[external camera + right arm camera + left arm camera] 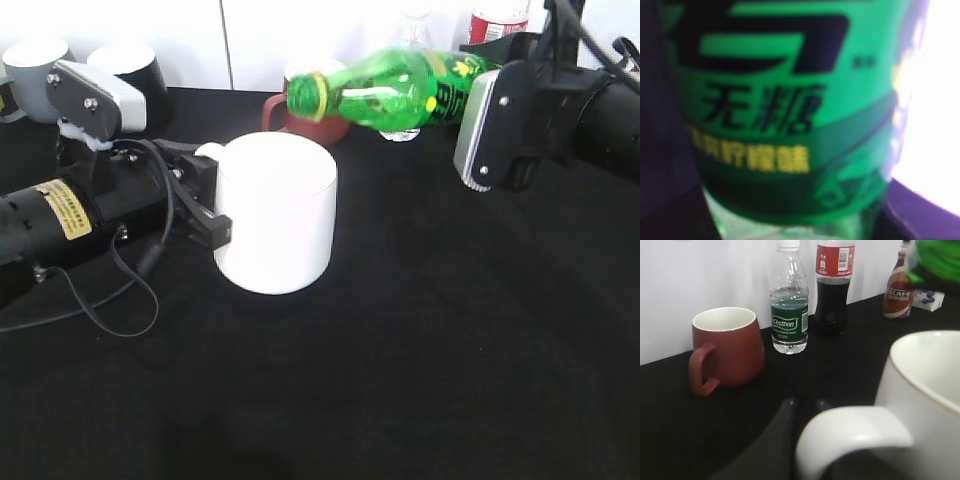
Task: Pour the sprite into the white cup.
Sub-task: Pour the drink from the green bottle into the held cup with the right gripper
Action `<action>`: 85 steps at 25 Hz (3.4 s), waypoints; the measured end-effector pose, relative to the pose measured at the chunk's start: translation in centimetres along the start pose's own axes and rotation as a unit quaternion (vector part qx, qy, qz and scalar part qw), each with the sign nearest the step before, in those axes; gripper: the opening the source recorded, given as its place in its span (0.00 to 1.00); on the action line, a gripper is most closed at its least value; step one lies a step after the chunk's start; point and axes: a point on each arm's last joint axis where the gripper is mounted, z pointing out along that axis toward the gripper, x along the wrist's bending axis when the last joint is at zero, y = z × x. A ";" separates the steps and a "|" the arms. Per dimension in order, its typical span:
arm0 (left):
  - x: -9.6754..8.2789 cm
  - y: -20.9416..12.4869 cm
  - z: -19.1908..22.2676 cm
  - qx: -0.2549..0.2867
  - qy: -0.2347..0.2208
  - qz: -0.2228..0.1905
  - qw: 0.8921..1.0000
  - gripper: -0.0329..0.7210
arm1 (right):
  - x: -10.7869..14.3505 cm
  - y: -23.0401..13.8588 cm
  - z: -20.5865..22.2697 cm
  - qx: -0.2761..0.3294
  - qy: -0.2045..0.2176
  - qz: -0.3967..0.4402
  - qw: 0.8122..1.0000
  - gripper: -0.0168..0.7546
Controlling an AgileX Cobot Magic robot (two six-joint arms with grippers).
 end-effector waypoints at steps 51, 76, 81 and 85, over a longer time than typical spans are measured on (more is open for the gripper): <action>-0.1 -0.6 0.0 0.033 -0.006 0.021 0.999 0.14 | -0.3 0.2 0.1 -0.010 -0.004 -0.111 0.994 0.52; -0.1 -0.6 0.0 0.034 -0.006 0.022 0.999 0.14 | -0.3 0.2 0.1 -0.010 -0.005 -0.114 0.993 0.52; -0.1 -0.6 0.0 0.034 -0.007 0.022 0.999 0.14 | -0.3 0.2 0.1 -0.010 -0.005 -0.113 0.993 0.52; -0.1 -0.6 0.0 0.035 -0.007 0.023 0.999 0.14 | -0.3 0.2 0.1 -0.010 -0.004 -0.112 0.994 0.52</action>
